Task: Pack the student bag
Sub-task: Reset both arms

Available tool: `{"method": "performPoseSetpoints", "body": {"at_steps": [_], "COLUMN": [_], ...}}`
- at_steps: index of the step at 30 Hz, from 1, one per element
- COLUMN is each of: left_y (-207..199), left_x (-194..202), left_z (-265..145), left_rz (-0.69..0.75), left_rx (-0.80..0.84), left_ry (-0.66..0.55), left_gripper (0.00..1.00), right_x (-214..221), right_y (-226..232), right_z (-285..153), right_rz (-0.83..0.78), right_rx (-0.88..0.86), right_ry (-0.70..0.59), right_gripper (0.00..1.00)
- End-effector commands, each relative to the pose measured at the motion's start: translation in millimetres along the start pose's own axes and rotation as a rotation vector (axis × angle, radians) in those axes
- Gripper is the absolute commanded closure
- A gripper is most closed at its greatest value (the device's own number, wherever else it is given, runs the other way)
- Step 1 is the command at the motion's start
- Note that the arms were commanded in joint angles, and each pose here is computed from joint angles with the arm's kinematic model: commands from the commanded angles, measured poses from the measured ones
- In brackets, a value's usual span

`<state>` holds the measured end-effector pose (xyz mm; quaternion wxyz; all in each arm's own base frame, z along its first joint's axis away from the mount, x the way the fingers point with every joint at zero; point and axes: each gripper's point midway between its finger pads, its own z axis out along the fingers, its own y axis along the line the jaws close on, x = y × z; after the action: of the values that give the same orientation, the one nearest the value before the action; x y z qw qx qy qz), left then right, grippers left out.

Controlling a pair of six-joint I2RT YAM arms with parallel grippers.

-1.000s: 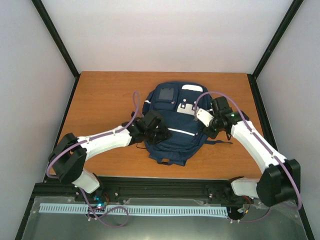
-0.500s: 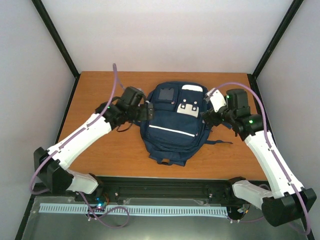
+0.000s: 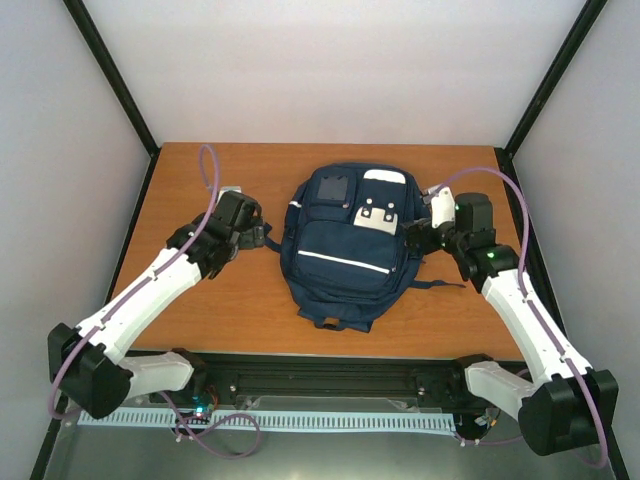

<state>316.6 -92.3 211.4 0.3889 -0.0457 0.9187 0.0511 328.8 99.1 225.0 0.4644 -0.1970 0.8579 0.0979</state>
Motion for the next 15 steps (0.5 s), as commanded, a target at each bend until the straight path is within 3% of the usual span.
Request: {"method": "performPoseSetpoints", "body": {"at_steps": [1,6,15], "left_y": [30,44,35], "left_x": [-26,-22,-21], "left_z": [-12,-12,-21], "left_rz": [-0.066,-0.054,-0.058], "left_rx": [-0.109,-0.178,-0.081], "left_ry": [-0.156,-0.174,-0.188], "left_gripper": [0.0,0.0,0.0], "right_x": [-10,-14,-22], "right_y": [-11,-23,-21], "right_z": [4,-5,-27], "right_rz": [0.067,0.077,0.047], "right_rx": [0.049,0.128,0.146], "right_ry": [-0.057,-0.084,-0.172], "right_gripper": [0.0,0.0,0.0]}}
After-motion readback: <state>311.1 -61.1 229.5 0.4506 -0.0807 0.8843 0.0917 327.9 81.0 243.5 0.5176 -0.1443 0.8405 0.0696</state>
